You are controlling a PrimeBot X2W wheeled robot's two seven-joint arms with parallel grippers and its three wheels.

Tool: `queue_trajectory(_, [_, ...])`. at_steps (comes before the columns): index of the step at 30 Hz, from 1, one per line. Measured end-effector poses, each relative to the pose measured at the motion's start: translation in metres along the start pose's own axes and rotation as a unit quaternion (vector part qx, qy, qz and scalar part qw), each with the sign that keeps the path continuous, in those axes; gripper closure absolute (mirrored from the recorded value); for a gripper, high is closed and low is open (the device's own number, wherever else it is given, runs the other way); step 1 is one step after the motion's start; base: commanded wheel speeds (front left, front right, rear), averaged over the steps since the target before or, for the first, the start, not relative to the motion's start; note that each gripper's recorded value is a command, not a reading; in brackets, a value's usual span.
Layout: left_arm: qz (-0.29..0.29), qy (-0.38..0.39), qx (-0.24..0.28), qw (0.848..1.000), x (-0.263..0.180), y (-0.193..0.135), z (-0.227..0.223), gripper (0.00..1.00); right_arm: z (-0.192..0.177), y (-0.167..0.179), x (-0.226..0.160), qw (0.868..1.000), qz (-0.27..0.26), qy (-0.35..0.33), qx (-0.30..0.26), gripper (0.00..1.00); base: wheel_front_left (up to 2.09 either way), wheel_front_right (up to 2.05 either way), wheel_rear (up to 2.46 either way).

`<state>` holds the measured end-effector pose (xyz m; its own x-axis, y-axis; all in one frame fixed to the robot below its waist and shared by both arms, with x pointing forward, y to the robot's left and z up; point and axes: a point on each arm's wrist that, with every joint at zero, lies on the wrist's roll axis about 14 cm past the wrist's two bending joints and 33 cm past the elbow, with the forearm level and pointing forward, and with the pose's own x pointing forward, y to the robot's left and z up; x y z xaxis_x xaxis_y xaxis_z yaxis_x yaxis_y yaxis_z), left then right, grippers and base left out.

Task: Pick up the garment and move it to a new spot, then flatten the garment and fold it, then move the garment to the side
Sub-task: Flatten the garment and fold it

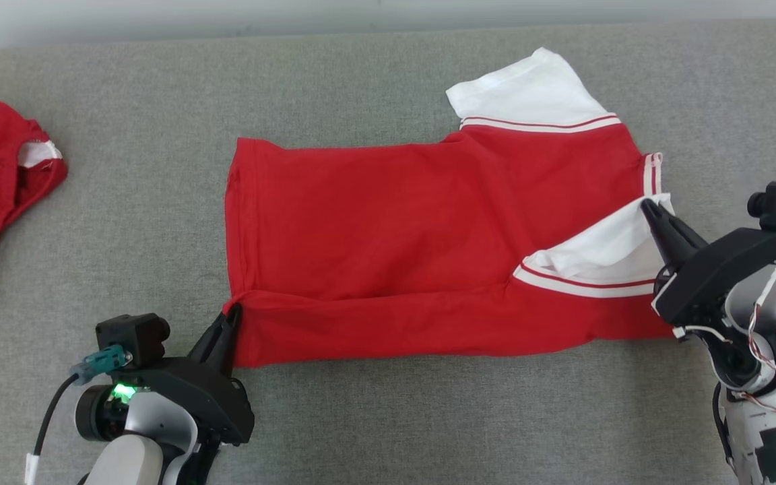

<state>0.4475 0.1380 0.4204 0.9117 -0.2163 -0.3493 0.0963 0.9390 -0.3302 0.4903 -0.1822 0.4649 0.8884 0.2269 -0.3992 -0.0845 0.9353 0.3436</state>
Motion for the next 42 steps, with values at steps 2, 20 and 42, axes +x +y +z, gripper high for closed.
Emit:
queue_trajectory(2, [0.001, 0.004, 0.0, 1.0, 0.002, 0.002, -0.003, 1.0, -0.001, 0.0, 0.006, 1.0, 0.0, 0.0, -0.003, 1.0, 0.0, 0.0, 0.0])
queue_trajectory(20, [0.022, -0.023, -0.001, 1.0, 0.01, 0.016, 0.004, 0.0, 0.008, 0.002, 0.024, 0.999, 0.003, -0.053, -0.002, 0.0, 0.0, 0.0, 0.0])
queue_trajectory(42, [0.037, -0.036, 0.061, 0.997, -0.013, 0.005, -0.014, 0.0, -0.06, -0.055, -0.03, 0.991, -0.091, 0.073, -0.064, 0.0, 0.0, 0.0, 0.0])
